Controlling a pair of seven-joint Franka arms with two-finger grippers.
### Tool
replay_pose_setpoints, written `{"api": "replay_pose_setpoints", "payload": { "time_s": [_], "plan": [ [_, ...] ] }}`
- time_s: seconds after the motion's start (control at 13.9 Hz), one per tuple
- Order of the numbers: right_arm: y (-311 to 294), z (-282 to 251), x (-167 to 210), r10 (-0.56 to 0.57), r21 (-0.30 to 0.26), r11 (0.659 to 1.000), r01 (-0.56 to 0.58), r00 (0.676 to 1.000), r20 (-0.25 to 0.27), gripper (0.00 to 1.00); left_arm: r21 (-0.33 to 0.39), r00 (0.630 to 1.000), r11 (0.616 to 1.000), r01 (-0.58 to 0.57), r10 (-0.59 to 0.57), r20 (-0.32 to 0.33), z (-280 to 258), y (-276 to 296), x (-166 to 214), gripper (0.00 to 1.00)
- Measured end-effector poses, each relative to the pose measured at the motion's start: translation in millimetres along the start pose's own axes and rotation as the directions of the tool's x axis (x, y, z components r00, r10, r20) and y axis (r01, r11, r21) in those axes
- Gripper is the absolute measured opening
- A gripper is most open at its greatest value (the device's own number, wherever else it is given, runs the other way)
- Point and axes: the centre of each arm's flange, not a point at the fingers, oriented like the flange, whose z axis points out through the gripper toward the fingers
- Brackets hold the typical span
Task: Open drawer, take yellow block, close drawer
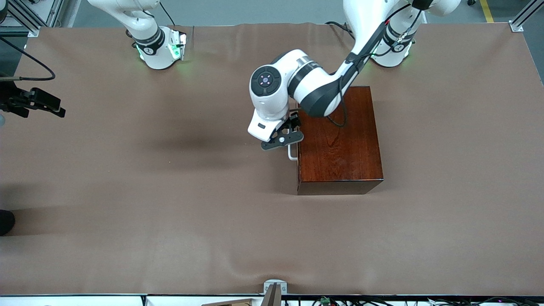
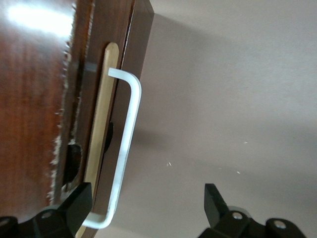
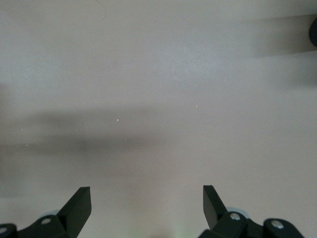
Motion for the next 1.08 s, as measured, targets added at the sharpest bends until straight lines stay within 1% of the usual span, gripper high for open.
{"api": "replay_pose_setpoints", "payload": {
  "time_s": [0.43,0.65,0.87,1.08],
  "plan": [
    [0.0,0.0,0.0,0.000,0.000,1.000,0.000,1.000,0.000,1.00,0.047,1.000,0.999,-0.014,0.014,0.004,31.2,6.7,-4.4,1.00],
    [0.0,-0.1,0.2,0.000,0.000,1.000,0.000,1.000,-0.001,1.00,0.063,0.999,0.997,-0.034,0.035,-0.018,35.2,10.6,-10.5,1.00],
    [0.0,-0.2,0.2,0.000,0.000,1.000,0.000,1.000,-0.002,1.00,0.070,0.999,0.997,-0.044,0.045,-0.023,37.8,13.0,-14.2,1.00],
    [0.0,-0.2,0.3,0.000,0.000,1.000,0.000,1.000,-0.003,1.00,0.102,0.997,0.993,-0.064,0.067,-0.028,57.0,17.7,-20.3,1.00]
  ]
}}
